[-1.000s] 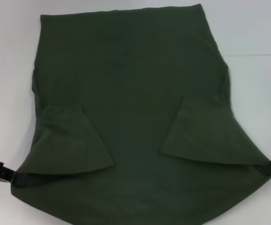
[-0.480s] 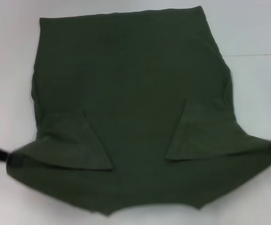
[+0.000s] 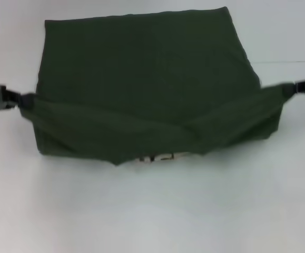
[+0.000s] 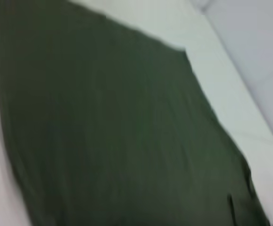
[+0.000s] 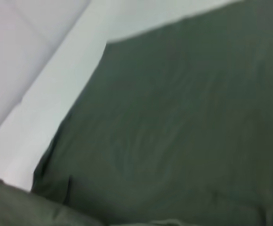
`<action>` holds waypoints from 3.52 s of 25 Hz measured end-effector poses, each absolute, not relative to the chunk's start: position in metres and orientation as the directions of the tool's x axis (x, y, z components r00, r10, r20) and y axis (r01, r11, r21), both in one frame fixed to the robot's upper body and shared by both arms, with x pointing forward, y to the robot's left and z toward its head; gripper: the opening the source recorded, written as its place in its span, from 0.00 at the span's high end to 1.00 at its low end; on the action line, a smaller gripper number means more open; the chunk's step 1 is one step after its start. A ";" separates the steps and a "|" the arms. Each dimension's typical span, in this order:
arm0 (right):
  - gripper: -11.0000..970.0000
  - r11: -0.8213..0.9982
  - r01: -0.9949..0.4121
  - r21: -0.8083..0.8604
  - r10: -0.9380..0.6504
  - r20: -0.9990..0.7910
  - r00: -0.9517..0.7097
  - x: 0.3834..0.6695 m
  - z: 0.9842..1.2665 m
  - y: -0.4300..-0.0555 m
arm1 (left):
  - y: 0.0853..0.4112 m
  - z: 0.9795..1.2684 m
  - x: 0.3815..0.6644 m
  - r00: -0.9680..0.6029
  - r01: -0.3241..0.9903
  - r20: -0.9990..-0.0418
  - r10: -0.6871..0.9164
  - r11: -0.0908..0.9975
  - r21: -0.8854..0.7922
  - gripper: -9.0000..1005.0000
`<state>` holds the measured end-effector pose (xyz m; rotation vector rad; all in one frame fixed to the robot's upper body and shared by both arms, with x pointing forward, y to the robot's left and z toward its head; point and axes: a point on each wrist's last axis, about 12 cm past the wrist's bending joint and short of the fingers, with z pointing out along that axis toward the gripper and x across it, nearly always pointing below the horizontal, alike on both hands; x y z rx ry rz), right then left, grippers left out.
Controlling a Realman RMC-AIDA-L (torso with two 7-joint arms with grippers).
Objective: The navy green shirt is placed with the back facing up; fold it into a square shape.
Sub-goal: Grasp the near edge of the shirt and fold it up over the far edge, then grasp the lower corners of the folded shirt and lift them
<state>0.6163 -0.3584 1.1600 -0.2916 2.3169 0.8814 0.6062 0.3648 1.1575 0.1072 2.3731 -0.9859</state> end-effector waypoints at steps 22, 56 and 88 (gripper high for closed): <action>0.89 0.896 -0.237 0.377 0.244 -0.861 -0.447 0.689 1.135 -0.290 | 0.317 1.122 0.666 -0.445 0.160 -0.806 -0.390 0.851 -0.501 0.95; 0.31 0.965 -0.103 0.242 0.185 -0.904 -0.385 0.693 1.110 -0.255 | 0.284 1.100 0.675 -0.312 0.100 -0.908 -0.279 0.941 -0.323 0.58; 0.14 0.801 -0.413 0.434 0.178 -0.830 -0.528 0.630 1.115 -0.334 | 0.339 1.089 0.615 -0.741 0.186 -0.654 -0.151 0.890 -0.417 0.13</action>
